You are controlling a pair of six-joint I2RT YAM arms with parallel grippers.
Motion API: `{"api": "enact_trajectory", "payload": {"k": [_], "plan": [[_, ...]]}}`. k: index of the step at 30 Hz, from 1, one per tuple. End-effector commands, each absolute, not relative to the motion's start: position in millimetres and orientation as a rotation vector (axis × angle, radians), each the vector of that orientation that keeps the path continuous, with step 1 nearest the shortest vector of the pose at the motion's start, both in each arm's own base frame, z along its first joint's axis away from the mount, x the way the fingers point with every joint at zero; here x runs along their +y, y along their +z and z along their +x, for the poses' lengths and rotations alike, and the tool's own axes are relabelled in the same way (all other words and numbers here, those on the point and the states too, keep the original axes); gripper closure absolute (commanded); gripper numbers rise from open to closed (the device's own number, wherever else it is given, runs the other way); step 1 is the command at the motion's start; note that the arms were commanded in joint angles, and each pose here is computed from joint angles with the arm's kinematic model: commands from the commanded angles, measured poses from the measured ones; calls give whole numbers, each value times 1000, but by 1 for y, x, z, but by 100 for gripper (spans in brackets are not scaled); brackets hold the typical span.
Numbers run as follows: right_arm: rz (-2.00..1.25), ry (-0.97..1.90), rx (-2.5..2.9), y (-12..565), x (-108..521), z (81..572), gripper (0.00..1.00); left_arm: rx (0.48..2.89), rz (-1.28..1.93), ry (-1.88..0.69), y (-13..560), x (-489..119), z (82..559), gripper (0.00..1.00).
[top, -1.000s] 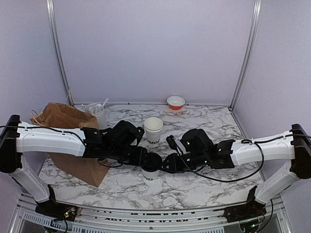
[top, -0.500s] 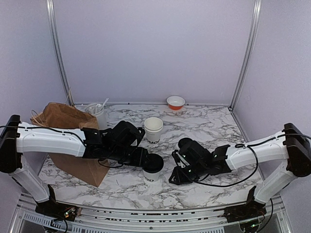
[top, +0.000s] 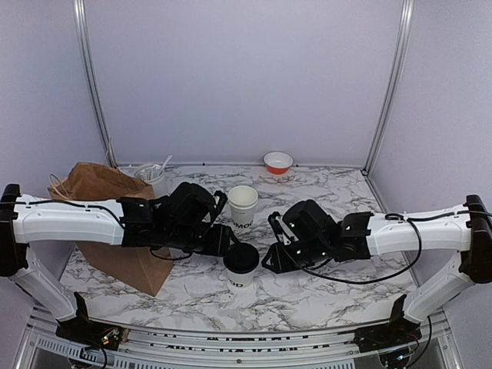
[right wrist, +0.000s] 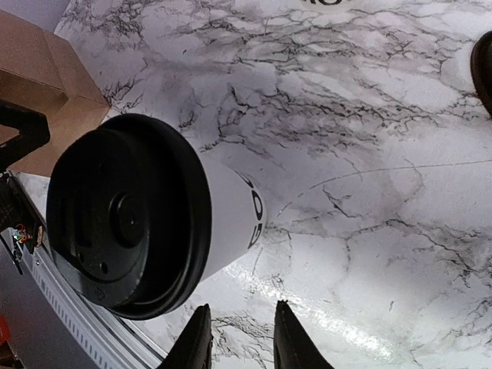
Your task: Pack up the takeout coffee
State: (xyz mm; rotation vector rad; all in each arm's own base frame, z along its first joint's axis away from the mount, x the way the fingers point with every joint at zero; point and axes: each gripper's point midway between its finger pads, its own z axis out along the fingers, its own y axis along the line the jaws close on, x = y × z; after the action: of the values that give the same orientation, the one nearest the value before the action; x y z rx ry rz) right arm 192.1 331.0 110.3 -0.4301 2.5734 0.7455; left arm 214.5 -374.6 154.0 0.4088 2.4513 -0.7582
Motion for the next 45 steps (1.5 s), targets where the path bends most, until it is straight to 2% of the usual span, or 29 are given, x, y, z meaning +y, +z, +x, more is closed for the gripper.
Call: {"api": "enact_trajectory", "payload": {"k": [1,10,22,45], "plan": [[-454,713,2498,140,332,203,73,2383,355,-744,178,-364,222,51],[-525,721,2425,169,349,214,72,2470,216,-662,144,-330,227,56],[-509,708,2425,169,357,236,72,2507,250,-715,133,-342,222,57],[-486,739,2530,130,350,234,74,2541,274,-730,117,-350,220,57]]}}
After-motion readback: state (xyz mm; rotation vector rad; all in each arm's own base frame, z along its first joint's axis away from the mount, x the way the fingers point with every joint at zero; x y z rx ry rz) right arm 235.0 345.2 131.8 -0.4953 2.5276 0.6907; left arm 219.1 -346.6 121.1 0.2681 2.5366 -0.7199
